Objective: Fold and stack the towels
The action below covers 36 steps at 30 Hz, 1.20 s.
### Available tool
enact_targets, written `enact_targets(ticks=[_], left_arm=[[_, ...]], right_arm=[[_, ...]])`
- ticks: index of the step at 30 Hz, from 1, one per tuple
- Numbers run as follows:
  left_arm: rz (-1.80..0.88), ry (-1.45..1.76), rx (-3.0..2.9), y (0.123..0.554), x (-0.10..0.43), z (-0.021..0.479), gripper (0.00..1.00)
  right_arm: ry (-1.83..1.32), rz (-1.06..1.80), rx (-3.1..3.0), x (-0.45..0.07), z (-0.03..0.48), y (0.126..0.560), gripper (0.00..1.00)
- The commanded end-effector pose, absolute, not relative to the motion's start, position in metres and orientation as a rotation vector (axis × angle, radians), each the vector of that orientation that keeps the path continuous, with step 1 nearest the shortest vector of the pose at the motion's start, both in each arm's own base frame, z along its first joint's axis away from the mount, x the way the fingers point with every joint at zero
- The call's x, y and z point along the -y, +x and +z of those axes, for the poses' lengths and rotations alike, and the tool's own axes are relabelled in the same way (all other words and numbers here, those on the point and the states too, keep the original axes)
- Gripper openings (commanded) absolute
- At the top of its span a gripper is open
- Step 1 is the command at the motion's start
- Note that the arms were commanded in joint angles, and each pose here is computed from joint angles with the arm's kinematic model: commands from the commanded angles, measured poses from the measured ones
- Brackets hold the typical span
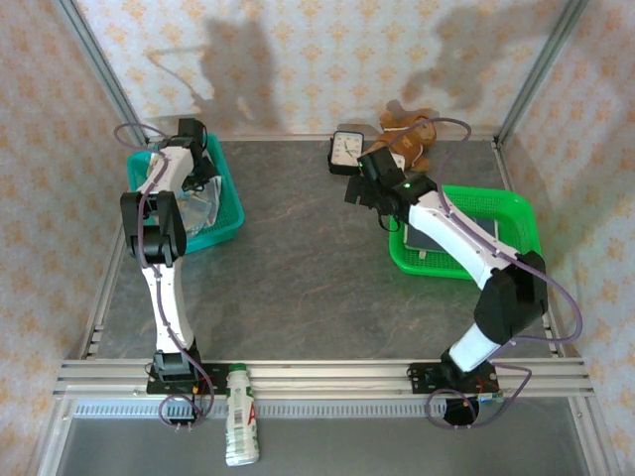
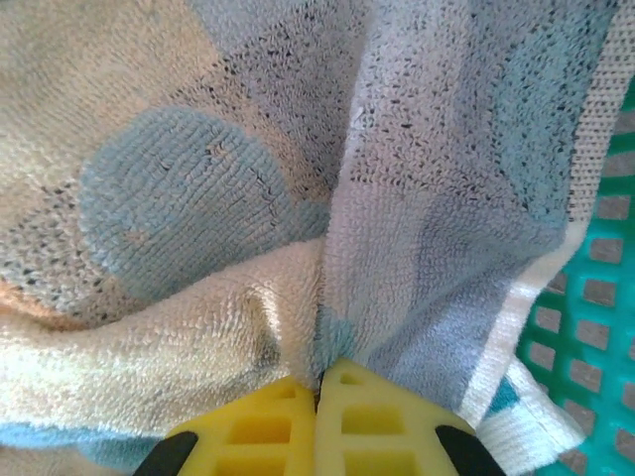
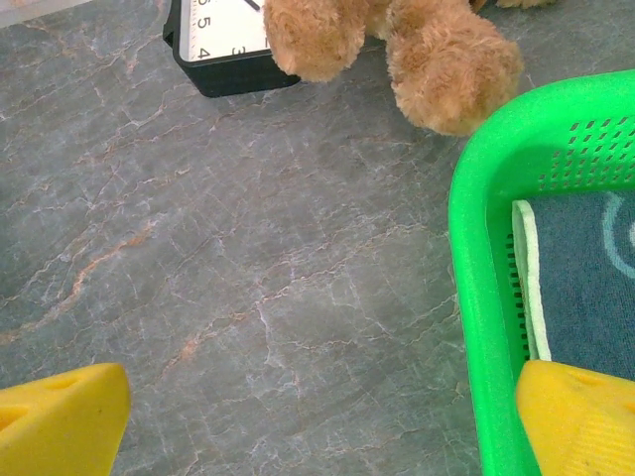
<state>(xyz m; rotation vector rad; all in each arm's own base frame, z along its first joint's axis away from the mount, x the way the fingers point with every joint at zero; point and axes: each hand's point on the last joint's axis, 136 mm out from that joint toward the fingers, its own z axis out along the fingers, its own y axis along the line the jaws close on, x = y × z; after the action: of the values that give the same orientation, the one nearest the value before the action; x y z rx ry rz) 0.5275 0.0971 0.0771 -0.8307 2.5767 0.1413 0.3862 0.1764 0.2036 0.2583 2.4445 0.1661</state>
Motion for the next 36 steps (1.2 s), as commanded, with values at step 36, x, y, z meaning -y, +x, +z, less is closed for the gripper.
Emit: enact_targets(ticks=[36], left_arm=[[-0.596,-0.306,-1.839,0.397,0.102,0.493,0.00]], right_arm=[[0.322,0.189,-2.335,-0.182,0.227,0.395,0.99]])
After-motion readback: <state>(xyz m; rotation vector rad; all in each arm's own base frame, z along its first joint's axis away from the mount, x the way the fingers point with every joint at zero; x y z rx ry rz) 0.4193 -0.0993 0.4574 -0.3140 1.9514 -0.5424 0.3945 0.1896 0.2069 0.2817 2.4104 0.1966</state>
